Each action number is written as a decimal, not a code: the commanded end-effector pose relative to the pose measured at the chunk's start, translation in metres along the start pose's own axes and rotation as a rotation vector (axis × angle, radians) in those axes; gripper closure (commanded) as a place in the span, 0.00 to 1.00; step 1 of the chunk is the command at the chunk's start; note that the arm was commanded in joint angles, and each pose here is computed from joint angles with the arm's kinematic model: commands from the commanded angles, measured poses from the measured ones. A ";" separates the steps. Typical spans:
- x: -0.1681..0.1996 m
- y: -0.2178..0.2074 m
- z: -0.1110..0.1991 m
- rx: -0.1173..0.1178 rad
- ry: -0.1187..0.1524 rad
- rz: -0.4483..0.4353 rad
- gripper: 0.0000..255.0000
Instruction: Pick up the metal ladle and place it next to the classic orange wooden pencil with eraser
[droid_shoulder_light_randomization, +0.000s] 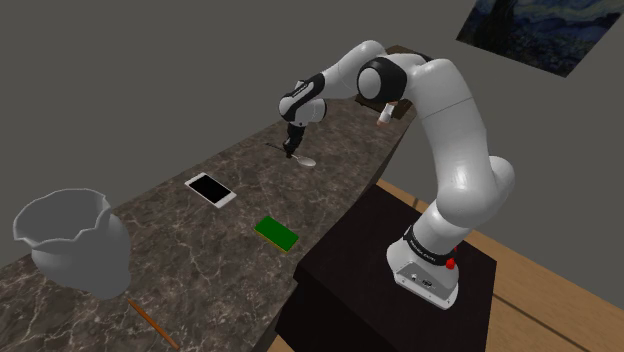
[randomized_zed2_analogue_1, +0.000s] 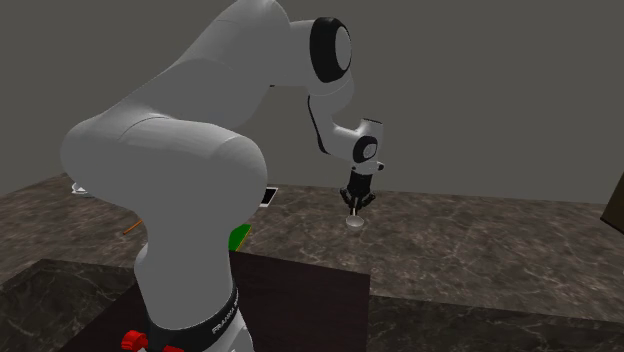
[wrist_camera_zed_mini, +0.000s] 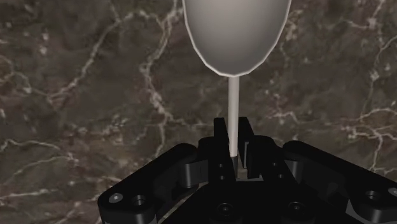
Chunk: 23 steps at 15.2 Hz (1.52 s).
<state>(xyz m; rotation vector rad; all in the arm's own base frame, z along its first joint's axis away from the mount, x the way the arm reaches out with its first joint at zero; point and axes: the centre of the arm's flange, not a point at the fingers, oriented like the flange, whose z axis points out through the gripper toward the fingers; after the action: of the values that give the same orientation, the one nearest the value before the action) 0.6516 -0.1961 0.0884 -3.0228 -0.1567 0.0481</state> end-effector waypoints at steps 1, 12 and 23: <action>0.000 0.000 0.000 0.000 0.000 0.000 1.00; -0.001 -0.006 -0.052 0.000 0.000 0.000 1.00; -0.003 -0.013 -0.109 0.000 0.000 0.000 1.00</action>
<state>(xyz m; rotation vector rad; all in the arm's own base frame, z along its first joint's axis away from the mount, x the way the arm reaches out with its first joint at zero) 0.6517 -0.1952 0.1935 -3.0231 -0.1567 0.0477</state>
